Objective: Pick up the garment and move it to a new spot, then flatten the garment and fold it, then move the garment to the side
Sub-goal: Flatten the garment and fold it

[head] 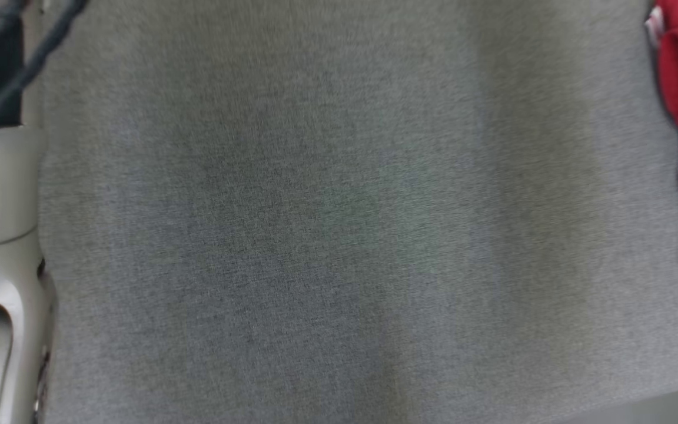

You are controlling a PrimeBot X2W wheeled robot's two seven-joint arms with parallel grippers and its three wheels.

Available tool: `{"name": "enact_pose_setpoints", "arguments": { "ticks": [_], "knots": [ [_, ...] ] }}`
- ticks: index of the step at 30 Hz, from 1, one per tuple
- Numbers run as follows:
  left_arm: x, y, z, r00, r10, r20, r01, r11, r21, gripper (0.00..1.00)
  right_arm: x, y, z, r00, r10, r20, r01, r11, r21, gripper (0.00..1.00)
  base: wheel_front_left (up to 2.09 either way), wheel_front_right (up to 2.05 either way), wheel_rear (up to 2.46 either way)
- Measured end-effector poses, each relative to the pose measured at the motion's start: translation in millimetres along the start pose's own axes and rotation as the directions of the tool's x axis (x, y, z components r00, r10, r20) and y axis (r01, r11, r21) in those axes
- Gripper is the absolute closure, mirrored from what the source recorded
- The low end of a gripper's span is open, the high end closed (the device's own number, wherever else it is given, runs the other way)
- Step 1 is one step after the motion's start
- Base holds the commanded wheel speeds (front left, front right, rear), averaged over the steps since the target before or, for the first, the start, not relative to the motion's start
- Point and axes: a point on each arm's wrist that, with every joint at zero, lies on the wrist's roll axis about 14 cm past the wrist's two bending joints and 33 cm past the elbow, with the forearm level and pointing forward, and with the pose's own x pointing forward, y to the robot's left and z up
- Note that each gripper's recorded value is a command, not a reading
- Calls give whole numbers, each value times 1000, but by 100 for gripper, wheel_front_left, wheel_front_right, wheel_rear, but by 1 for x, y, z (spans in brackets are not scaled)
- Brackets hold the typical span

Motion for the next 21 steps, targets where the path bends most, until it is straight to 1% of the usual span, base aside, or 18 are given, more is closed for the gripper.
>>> {"name": "enact_pose_setpoints", "arguments": {
  "ticks": [2, 3, 4, 5, 7, 10, 14, 18, 21],
  "knots": [
    [-17, 28, -34, 997, 54, -59, -55, 998, -6, 100, -11, 13, -43, 996, 35, -85, -36, 999, -10, 100, 0, 0, 0],
    [-17, 28, -34, 997, 54, -59, -55, 998, -6, 100, -11, 13, -43, 996, 35, -85, -36, 999, -10, 100, 0, 0, 0],
    [-43, 55, -71, 983, 115, -145, -116, 993, 2, 100, -28, 25, -84, 984, 62, -168, -60, 998, 18, 100, 0, 0, 0],
    [-43, 55, -71, 983, 115, -145, -116, 993, 2, 100, -28, 25, -84, 984, 62, -168, -60, 998, 18, 100, 0, 0, 0],
    [-66, 65, -99, 966, 141, -215, -144, 990, 1, 100, -47, 38, -115, 965, 99, -243, -92, 995, 41, 100, 0, 0, 0],
    [-93, 60, -121, 947, 123, -297, -132, 991, -10, 100, -75, 51, -141, 927, 144, -345, -120, 989, 91, 100, 0, 0, 0],
    [-141, 58, -138, 906, 141, -399, -169, 985, -35, 100, -108, 40, -145, 895, 148, -420, -102, 986, 132, 100, 0, 0, 0],
    [-176, 48, -134, 877, 154, -455, -200, 978, -54, 100, -136, 30, -129, 876, 146, -460, -81, 984, 156, 100, 0, 0, 0],
    [-203, 38, -132, 848, 167, -504, -235, 969, -73, 100, -160, 17, -117, 853, 128, -506, -55, 986, 157, 100, 0, 0, 0]
  ]
}}
